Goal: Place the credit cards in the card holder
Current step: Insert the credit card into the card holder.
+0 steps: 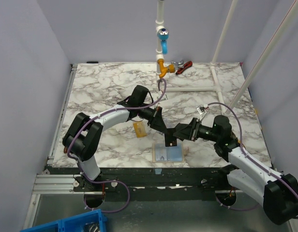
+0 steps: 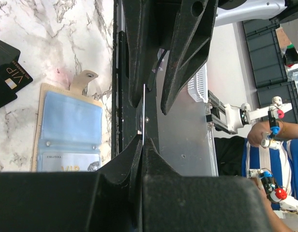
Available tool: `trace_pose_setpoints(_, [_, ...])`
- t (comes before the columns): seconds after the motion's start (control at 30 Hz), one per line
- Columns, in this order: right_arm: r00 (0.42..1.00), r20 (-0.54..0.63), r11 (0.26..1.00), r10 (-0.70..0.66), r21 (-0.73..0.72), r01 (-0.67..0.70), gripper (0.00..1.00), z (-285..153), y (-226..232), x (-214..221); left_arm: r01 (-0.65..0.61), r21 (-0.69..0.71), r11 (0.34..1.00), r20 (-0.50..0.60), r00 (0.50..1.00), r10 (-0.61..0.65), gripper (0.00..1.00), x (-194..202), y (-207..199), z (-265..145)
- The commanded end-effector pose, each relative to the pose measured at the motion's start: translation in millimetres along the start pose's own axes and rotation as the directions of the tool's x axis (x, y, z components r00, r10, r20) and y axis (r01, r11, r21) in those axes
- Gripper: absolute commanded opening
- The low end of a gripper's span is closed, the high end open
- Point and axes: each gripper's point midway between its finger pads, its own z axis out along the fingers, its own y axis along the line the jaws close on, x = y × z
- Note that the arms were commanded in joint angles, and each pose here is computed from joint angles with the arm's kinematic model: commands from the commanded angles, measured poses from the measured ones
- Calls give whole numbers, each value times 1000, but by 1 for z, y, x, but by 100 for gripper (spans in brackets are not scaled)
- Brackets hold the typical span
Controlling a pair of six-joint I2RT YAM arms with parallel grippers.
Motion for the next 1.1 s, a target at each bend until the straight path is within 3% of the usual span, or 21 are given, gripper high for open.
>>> trace_pose_setpoints(0.0, [999,-6,994,-48,-103,47,31,2,24,-9,-54,41,998,-6,999,54,0,-4,-18,-2])
trace_pose_setpoints(0.23, [999,-34,991,-12,-136,8,19,7,25,2,-55,47,997,6,998,55,0,-11,-22,-3])
trace_pose_setpoints(0.53, [998,-65,989,-14,-146,4,25,10,25,7,-27,70,997,44,999,24,0,-28,-25,-6])
trace_pose_setpoints(0.73, [999,-40,993,-22,-114,17,1,9,22,4,-24,72,997,55,998,20,0,-31,-26,-7])
trace_pose_setpoints(0.93, [997,-62,995,-44,-88,38,1,8,19,5,13,79,997,60,998,-18,29,-30,-30,-7])
trace_pose_setpoints(1.07, [996,-87,998,-33,-58,28,1,12,11,7,34,131,991,75,996,-44,40,-35,-43,-10])
